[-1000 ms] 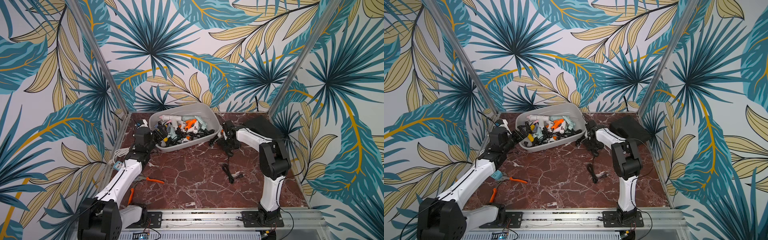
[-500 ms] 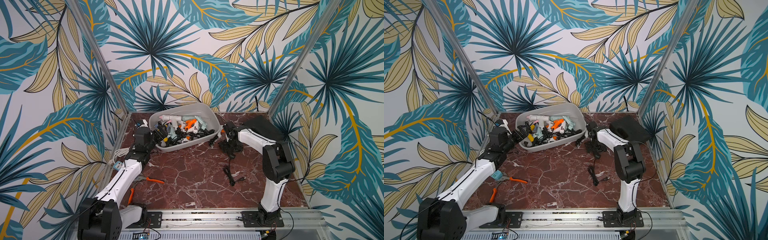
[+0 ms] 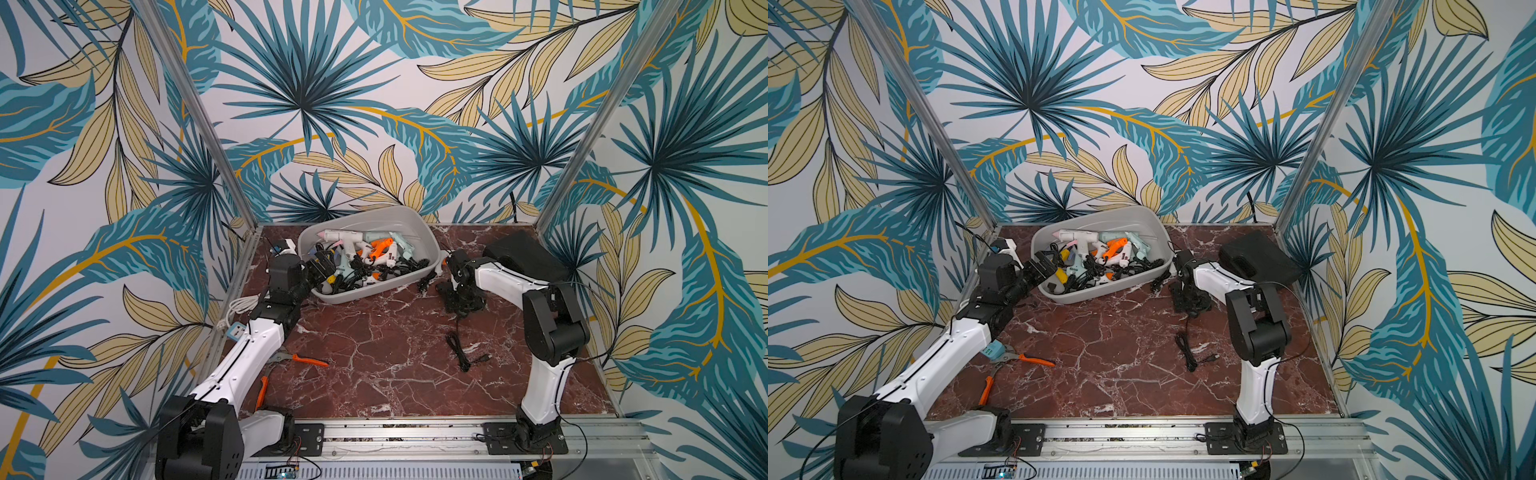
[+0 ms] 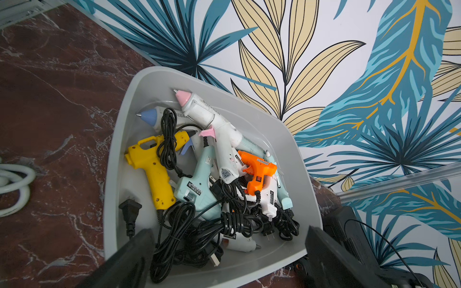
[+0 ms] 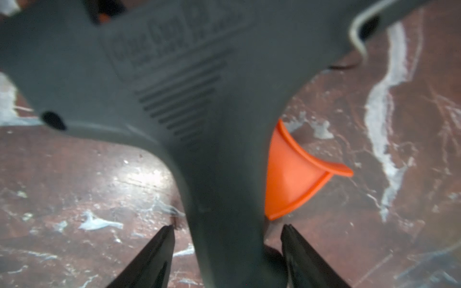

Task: Put the hot melt glue gun into the storage box
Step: Pick up the hot melt adhesive gun from the center of the board.

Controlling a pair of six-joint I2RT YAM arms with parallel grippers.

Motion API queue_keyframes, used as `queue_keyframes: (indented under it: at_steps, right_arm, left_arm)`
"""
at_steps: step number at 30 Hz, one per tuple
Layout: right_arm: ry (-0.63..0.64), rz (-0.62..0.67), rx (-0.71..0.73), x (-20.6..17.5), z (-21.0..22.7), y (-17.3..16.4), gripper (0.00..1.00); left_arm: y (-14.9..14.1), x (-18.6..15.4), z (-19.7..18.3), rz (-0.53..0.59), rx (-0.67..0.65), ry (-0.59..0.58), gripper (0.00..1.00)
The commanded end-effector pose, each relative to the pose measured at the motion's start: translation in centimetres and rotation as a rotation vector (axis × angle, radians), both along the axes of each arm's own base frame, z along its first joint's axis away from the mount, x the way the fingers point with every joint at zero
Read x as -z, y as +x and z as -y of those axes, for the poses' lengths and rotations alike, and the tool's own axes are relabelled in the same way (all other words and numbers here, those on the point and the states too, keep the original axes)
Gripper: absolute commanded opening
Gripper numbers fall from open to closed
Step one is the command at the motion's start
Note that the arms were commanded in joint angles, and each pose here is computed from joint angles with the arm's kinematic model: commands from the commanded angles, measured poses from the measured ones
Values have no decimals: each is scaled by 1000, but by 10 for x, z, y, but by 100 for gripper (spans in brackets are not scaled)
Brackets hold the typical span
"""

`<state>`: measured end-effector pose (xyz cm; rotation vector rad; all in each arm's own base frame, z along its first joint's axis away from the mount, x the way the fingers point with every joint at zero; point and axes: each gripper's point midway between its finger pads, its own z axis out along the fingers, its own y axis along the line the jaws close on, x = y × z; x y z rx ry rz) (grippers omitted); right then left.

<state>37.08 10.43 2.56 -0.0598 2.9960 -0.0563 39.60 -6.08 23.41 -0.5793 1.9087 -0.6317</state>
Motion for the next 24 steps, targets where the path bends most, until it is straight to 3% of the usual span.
queue_keyframes:
  at_steps: [1,3,7,11,19,24]
  right_arm:
    - [59,11,-30,9,-12,1,67]
    - [65,30,-41,8,-13,4,60]
    - [53,34,-55,12,-13,8,72]
    - [52,30,-61,14,-14,13,70]
    - [66,53,-89,3,-16,13,38]
    - [34,138,-130,-24,-10,14,15]
  left_arm:
    - [0,-6,0,10,10,-10,100]
    - [0,-5,2,2,22,-13,100]
    - [0,1,6,-14,38,-24,100]
    - [0,3,6,-21,41,-25,100]
    - [2,-4,10,-8,57,-38,100]
    - [1,-11,27,9,119,-38,100]
